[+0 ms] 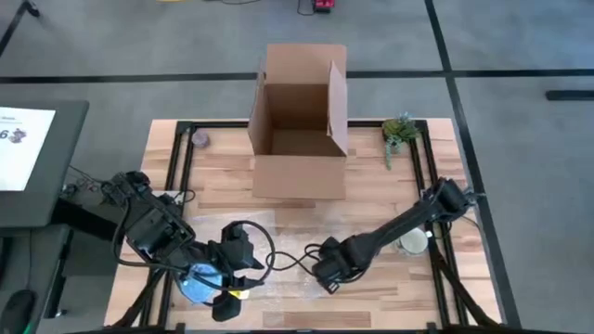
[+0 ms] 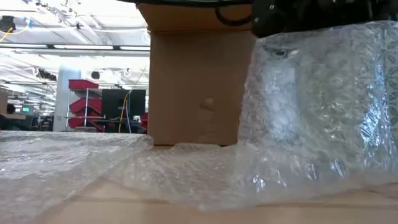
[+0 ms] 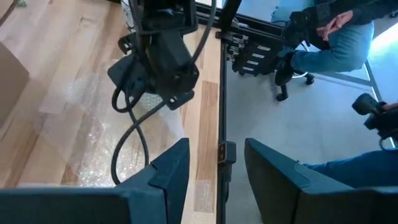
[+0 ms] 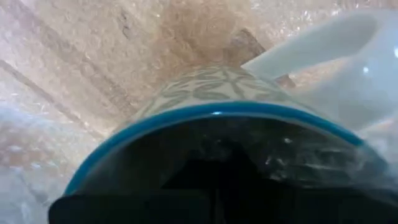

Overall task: Wrap mug
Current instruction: Wrap the blue patterned mug with the right transparent bubble wrap

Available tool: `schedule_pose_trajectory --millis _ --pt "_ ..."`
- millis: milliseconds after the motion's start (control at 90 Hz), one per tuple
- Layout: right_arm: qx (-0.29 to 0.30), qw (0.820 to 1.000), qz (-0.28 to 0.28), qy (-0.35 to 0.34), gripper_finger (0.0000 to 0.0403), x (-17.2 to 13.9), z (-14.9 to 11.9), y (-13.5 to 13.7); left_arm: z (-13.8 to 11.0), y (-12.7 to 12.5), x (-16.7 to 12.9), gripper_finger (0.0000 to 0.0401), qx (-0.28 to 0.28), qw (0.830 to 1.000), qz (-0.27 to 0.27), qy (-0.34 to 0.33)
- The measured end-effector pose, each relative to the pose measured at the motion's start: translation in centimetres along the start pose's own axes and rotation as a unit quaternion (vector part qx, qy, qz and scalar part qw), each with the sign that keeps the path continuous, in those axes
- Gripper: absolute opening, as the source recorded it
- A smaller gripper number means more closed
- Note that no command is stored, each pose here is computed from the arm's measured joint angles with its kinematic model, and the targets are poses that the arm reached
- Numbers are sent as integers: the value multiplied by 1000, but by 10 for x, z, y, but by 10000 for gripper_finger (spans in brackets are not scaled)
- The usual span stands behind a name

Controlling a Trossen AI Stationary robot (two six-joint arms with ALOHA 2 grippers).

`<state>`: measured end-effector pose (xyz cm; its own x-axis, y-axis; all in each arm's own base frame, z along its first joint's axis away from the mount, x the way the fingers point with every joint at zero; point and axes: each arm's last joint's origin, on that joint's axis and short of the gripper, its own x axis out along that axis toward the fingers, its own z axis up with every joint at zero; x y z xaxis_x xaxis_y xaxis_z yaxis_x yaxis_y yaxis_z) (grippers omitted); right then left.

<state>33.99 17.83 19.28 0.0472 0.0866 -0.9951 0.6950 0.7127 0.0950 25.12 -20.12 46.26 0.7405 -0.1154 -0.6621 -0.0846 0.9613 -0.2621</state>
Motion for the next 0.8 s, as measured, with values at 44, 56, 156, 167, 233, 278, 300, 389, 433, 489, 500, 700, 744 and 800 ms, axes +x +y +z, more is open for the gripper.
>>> schedule_pose_trajectory --millis 44,56,156,167,233,278,300,389,433,489,500,700,744,800 --pt "-7 1000 3 -1 0 -10 0 0 0 0 0 134 0 1000 0 0" --pt "-9 1000 6 -2 0 -13 0 0 0 0 0 134 0 1000 0 0" --pt "-14 999 48 -18 0 -53 0 -3 1 1 1 134 6 1000 2 -1" --pt "-13 998 52 -19 0 -57 -1 -4 1 1 1 134 6 1000 2 -1" --pt "-12 997 76 -27 0 -79 -4 -8 1 1 1 134 10 1000 2 -1" --pt "-4 995 92 -32 1 -90 -7 -11 1 1 1 134 13 1000 2 -1" --pt "0 995 99 -33 2 -95 -9 -13 1 1 1 134 14 1000 2 -1" --pt "9 992 124 -30 17 -114 -18 -21 2 3 1 134 16 1000 4 -1" --pt "22 992 123 -26 30 -121 -23 -25 2 3 1 134 19 1000 4 -1" --pt "42 993 108 -25 51 -124 -29 -30 2 3 1 134 23 1000 4 -2" --pt "46 993 105 -25 56 -124 -30 -30 2 3 1 134 24 1000 4 -2" --pt "116 992 52 -28 152 -100 -48 -30 2 3 1 134 40 999 5 -2" --pt "127 991 42 -25 171 -90 -51 -30 2 3 1 134 43 999 5 -2" --pt "150 988 29 -23 190 -73 -52 -31 2 3 1 134 50 999 5 -2"
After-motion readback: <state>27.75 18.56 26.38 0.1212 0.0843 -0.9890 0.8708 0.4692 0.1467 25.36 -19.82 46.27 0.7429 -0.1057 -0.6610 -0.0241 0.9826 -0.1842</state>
